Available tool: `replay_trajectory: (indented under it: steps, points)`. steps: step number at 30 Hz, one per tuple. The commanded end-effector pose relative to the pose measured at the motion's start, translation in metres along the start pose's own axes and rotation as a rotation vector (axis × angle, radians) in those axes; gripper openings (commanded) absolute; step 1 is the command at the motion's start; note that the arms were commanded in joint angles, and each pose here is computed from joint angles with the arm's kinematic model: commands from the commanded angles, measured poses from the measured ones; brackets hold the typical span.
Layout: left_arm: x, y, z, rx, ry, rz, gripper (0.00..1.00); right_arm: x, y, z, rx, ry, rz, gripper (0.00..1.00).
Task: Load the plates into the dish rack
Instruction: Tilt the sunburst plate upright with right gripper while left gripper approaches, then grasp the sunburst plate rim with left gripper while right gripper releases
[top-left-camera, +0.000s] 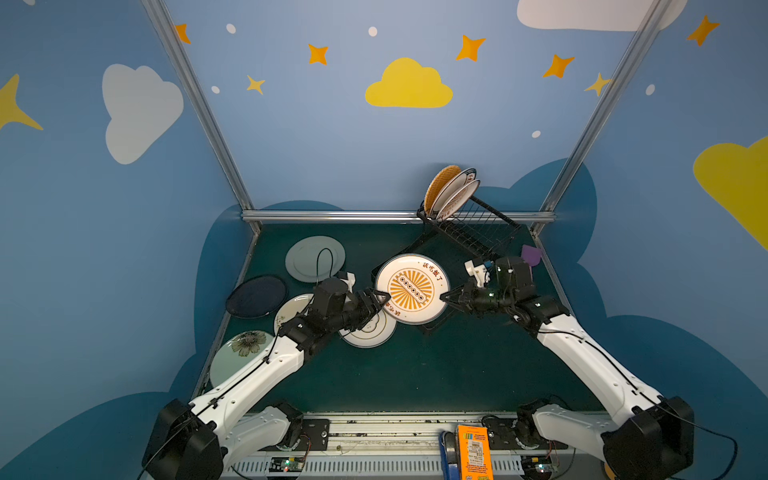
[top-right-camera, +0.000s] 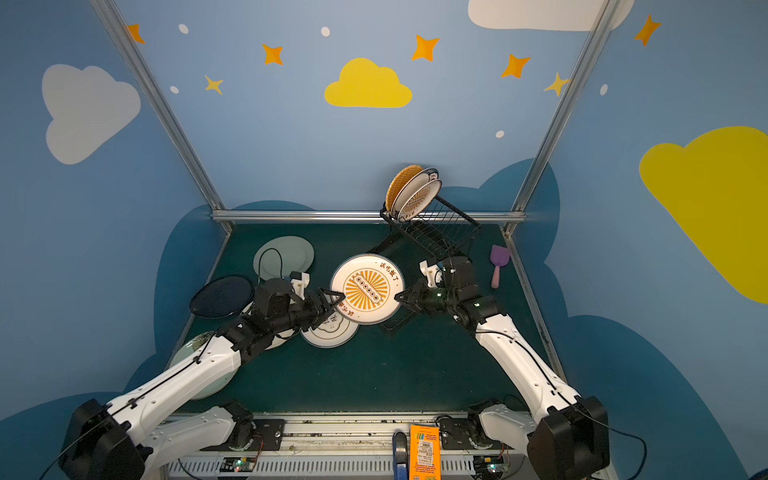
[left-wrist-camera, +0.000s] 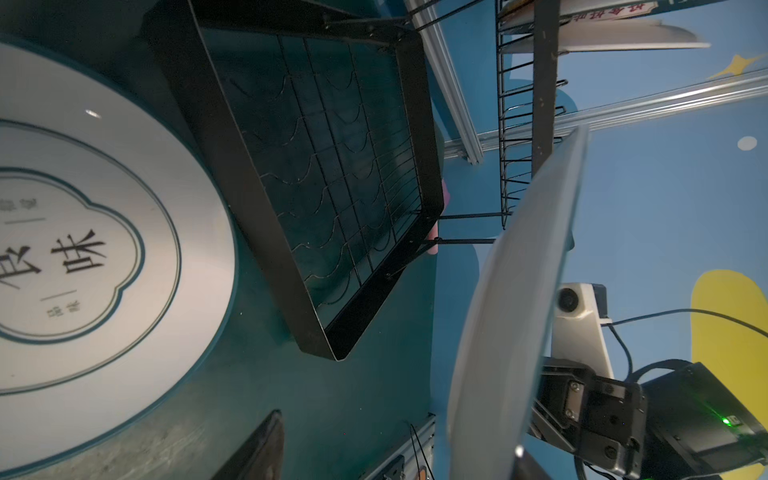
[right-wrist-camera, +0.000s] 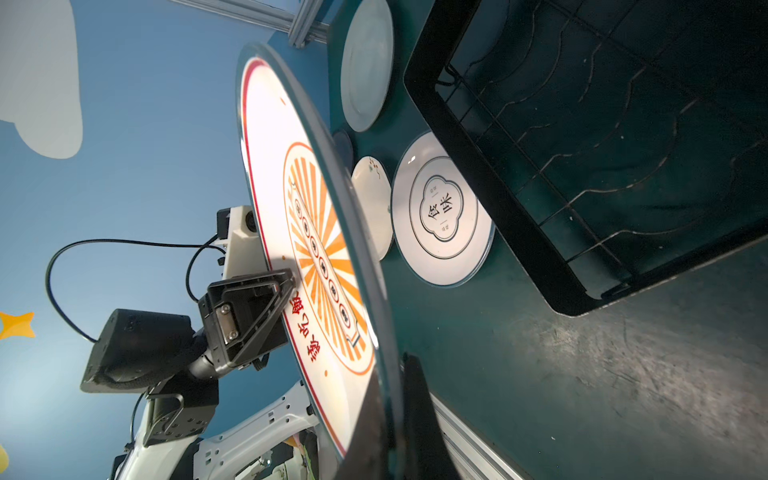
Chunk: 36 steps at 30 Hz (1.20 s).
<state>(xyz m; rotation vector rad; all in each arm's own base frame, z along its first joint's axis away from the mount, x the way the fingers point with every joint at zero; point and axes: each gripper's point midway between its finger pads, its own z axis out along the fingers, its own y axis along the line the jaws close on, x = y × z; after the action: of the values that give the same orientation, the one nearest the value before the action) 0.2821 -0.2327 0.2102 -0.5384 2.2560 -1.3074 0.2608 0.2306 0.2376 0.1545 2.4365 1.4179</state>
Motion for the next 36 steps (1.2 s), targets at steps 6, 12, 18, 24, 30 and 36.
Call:
replay_trajectory:
  steps: [6, 12, 18, 24, 30, 36]
  points:
    - [-0.015, -0.023, 0.011, 0.063, -0.069, -0.047, 0.40, -0.007, 0.023, -0.016, -0.075, -0.078, -0.081, 0.00]
    - [-0.013, -0.020, 0.012, 0.076, -0.074, -0.106, 0.13, -0.007, 0.028, -0.024, -0.084, -0.112, -0.126, 0.00]
    - [-0.005, -0.018, 0.011, 0.101, -0.078, -0.157, 0.04, -0.003, 0.030, -0.029, -0.078, -0.112, -0.157, 0.00]
    - [-0.010, -0.022, 0.001, 0.139, -0.145, -0.160, 0.04, 0.003, 0.033, -0.032, -0.085, -0.099, -0.203, 0.00]
    - [-0.032, -0.026, -0.024, 0.081, -0.285, -0.067, 0.04, -0.002, 0.031, -0.039, -0.057, -0.146, -0.282, 0.69]
    - [-0.067, -0.075, -0.055, -0.009, -0.430, 0.237, 0.04, -0.004, 0.011, -0.052, 0.031, -0.178, -0.331, 0.88]
